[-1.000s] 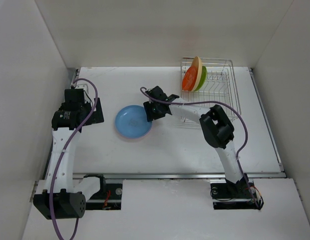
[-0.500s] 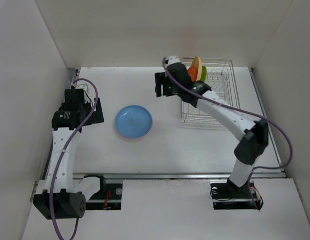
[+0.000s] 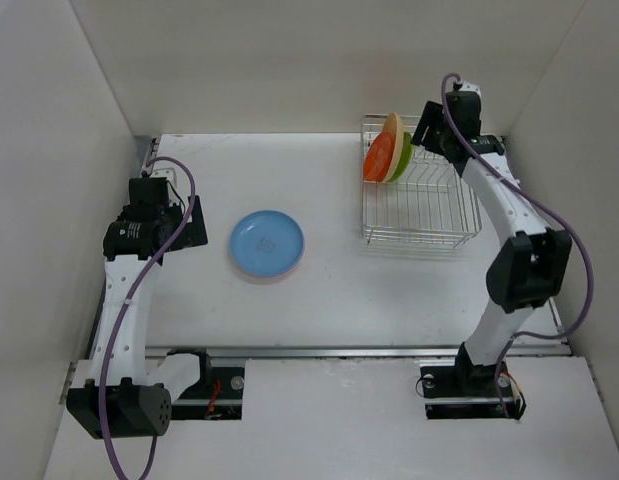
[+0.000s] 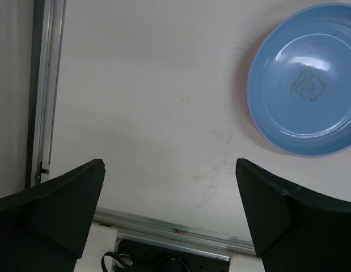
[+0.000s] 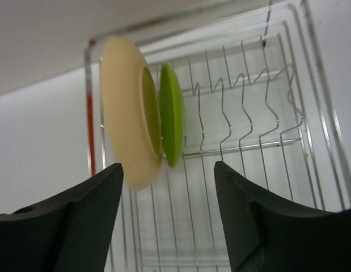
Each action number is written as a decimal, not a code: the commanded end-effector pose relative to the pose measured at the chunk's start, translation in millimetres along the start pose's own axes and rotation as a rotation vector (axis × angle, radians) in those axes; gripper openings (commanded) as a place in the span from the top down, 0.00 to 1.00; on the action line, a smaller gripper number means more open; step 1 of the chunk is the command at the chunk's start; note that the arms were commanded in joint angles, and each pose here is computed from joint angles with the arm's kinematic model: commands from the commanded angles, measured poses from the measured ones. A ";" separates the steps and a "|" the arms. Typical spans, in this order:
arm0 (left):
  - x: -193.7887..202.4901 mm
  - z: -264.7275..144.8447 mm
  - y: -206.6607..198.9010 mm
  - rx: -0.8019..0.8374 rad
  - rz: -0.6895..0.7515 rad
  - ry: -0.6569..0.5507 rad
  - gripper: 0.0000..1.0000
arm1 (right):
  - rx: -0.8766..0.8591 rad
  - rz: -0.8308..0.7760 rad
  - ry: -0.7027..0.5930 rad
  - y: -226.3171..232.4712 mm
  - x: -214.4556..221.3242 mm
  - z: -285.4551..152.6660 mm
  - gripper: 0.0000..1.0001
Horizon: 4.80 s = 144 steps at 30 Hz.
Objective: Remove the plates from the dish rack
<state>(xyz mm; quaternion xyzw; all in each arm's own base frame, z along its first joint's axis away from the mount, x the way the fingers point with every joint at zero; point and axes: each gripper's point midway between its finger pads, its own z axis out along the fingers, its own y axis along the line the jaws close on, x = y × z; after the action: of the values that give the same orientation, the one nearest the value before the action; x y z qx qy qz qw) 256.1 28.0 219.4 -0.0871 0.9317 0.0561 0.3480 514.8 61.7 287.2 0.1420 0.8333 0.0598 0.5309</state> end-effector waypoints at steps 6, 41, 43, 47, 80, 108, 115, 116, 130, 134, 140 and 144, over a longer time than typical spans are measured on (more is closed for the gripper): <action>0.7 4.6 0.7 -0.001 0.003 0.010 0.00 | -0.084 0.057 0.195 -3.8 72.2 78.8 0.42; -0.6 -2.6 -6.2 0.051 0.021 -0.013 0.00 | 0.343 0.017 -0.341 -53.5 -114.9 -92.4 1.00; -3.8 -7.1 -11.6 0.086 0.032 -0.019 0.00 | 0.289 -0.007 -0.342 -35.6 -104.8 -106.3 1.00; -7.6 -24.2 -36.6 0.237 0.127 -0.016 0.00 | -0.129 -0.094 -0.320 54.0 -72.2 -141.4 1.00; 14.3 -15.8 -120.0 0.793 0.300 0.208 0.79 | -1.464 -0.356 0.275 318.2 222.7 -205.5 1.00; -93.9 139.5 -32.8 0.652 -0.555 0.220 1.00 | -1.052 -0.163 0.178 275.0 139.4 -132.1 0.09; -86.8 219.5 -3.3 0.494 -0.684 0.205 1.00 | -0.923 -0.184 0.130 246.7 122.6 -141.3 0.07; -77.0 230.8 -2.5 0.479 -0.694 0.235 1.00 | -0.867 -0.188 0.105 239.5 116.5 -136.9 0.06; -30.2 280.1 7.1 0.371 -0.794 0.403 0.64 | -0.084 -0.095 -0.068 78.0 6.4 -51.0 0.00; -24.8 275.2 6.3 0.369 -0.780 0.434 0.47 | 0.028 -0.074 -0.090 61.4 -8.4 -17.2 0.00; -23.9 257.2 10.2 0.345 -0.733 0.450 0.33 | 0.079 -0.078 -0.074 58.3 6.2 36.7 0.05; -32.3 230.5 14.8 0.319 -0.700 0.421 0.28 | 0.178 -0.047 -0.096 41.9 12.2 59.3 0.19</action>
<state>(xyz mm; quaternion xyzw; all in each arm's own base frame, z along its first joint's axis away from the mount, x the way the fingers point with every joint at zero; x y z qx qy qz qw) 446.8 78.1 45.7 -0.3608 0.8795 -0.2678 0.1570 561.2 122.4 231.3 0.1231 0.8444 -0.0083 0.5213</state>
